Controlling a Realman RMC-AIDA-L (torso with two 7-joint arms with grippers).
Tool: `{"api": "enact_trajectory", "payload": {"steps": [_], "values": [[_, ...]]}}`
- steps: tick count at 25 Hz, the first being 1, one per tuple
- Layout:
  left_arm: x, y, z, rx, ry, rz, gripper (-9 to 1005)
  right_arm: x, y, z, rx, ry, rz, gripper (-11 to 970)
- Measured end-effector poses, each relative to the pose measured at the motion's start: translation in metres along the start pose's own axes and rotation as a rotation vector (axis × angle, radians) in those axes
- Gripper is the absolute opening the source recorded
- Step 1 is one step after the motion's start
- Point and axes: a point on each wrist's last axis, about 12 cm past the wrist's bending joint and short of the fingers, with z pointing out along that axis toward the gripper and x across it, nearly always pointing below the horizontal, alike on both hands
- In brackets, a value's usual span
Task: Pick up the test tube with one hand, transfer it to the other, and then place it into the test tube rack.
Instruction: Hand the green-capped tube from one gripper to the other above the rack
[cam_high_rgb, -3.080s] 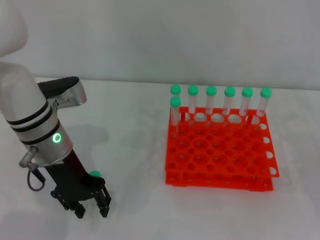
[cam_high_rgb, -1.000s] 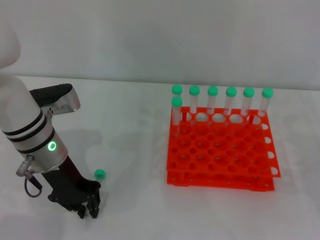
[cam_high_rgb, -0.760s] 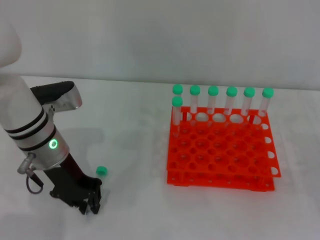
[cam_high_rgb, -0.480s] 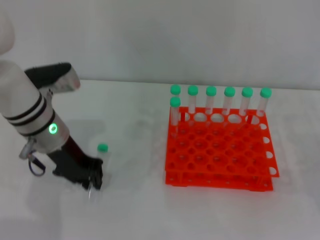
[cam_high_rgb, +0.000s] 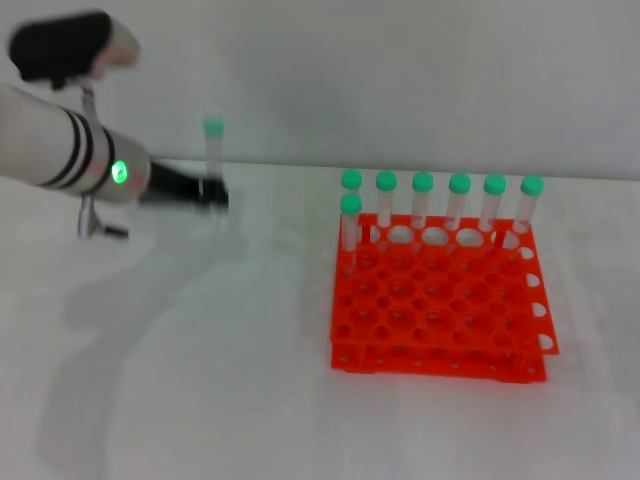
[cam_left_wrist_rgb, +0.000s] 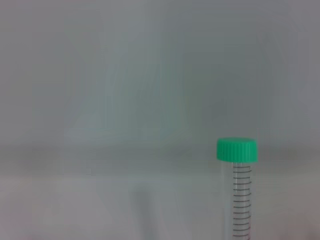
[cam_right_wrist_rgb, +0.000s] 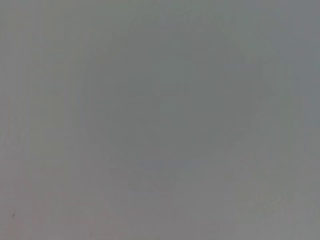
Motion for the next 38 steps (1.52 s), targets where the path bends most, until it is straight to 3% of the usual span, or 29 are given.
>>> {"api": "enact_trajectory", "payload": {"steps": [5, 9, 15, 21, 23, 28, 31, 38], "values": [[-0.013, 0.010, -0.010, 0.029, -0.374, 0.071, 195, 0.000, -0.006, -0.003, 0.028, -0.003, 0.043, 839], [-0.011, 0.011, -0.012, 0.086, -0.517, 0.150, 195, -0.001, -0.012, -0.005, 0.047, -0.013, 0.080, 839], [0.012, 0.010, -0.008, 0.192, -0.652, 0.313, 195, -0.007, -0.016, -0.003, 0.030, -0.047, 0.122, 839], [0.054, 0.001, -0.012, 0.417, -0.875, 0.493, 195, -0.019, -0.011, 0.005, -0.125, -0.059, 0.170, 839], [0.054, 0.001, -0.012, 0.417, -0.875, 0.493, 195, -0.023, -0.009, 0.006, -0.171, -0.068, 0.185, 839], [0.095, 0.001, -0.024, 0.593, -0.885, 0.589, 195, -0.039, -0.005, 0.011, -0.319, -0.106, 0.224, 839], [0.106, 0.001, -0.028, 0.640, -0.889, 0.613, 196, -0.048, -0.003, 0.012, -0.418, -0.113, 0.243, 839], [0.125, 0.000, -0.024, 0.679, -0.883, 0.529, 196, -0.067, 0.005, 0.001, -0.696, -0.165, 0.224, 839]]}}
